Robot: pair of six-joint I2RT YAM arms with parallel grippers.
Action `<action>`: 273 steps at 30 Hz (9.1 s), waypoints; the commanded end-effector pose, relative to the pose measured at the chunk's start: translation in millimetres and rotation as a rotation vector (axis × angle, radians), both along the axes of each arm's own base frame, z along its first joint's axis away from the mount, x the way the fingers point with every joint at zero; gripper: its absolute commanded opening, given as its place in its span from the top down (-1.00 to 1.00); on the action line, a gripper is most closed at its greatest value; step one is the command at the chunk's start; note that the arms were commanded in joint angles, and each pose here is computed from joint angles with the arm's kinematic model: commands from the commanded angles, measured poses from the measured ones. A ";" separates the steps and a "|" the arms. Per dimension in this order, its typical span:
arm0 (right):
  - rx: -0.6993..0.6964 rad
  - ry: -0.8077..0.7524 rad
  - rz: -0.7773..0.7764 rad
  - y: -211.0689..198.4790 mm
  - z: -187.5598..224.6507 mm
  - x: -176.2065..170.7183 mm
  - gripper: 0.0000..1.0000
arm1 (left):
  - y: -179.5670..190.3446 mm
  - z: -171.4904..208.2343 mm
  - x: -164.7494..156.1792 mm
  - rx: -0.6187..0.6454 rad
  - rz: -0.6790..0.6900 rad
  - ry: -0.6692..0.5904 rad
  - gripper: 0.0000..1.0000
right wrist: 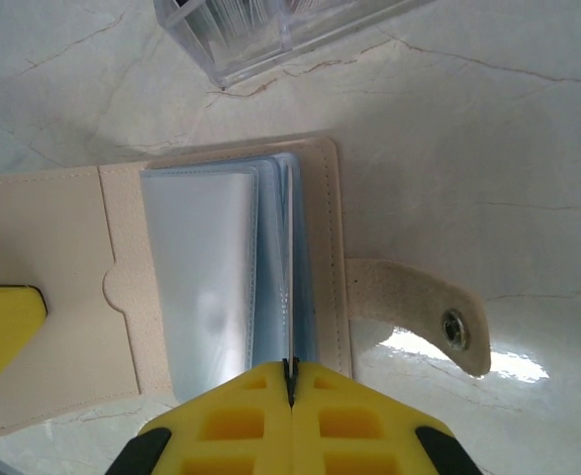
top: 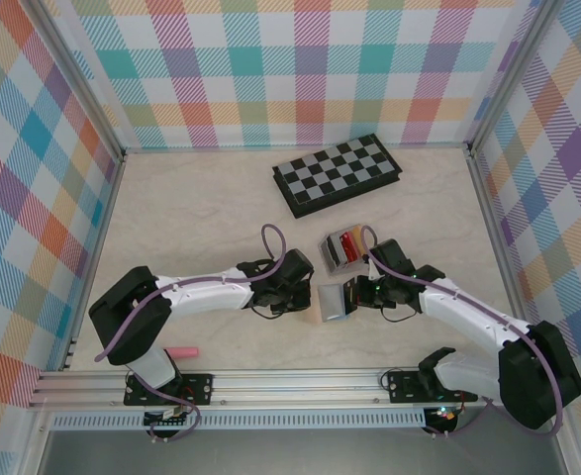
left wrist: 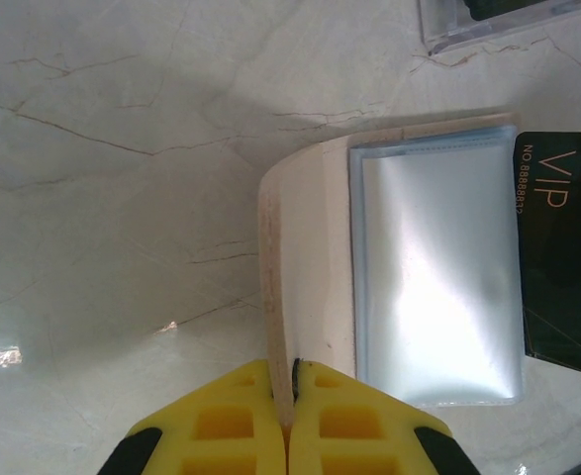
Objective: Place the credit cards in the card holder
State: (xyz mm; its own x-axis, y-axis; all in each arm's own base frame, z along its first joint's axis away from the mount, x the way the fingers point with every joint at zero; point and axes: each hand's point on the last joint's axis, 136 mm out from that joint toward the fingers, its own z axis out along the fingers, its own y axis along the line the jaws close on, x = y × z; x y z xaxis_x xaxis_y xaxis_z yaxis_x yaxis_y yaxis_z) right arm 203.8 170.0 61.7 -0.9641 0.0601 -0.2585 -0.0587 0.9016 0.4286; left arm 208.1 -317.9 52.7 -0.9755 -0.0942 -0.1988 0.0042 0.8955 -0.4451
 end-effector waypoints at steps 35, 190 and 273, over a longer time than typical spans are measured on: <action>0.134 0.004 0.098 33.6 19.3 -0.9 0.98 | 3.0 -19.9 -4.7 0.040 -0.011 0.048 1.00; 0.132 0.185 0.051 69.3 -32.9 -20.3 0.60 | 33.4 -35.5 -1.0 0.099 0.077 -0.021 1.00; -0.483 -0.026 0.154 0.4 24.0 140.2 0.43 | -45.9 11.3 135.8 -0.219 0.203 0.004 -0.23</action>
State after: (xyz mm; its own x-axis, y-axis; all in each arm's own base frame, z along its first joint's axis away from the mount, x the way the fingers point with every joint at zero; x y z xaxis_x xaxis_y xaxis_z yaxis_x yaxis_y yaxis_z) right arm 343.1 167.6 88.8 -0.9438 -0.2063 -0.2581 -0.1999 0.9785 -0.0511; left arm 334.7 -352.8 58.1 -0.9360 -0.3095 -0.1678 -0.1612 0.8005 -0.5773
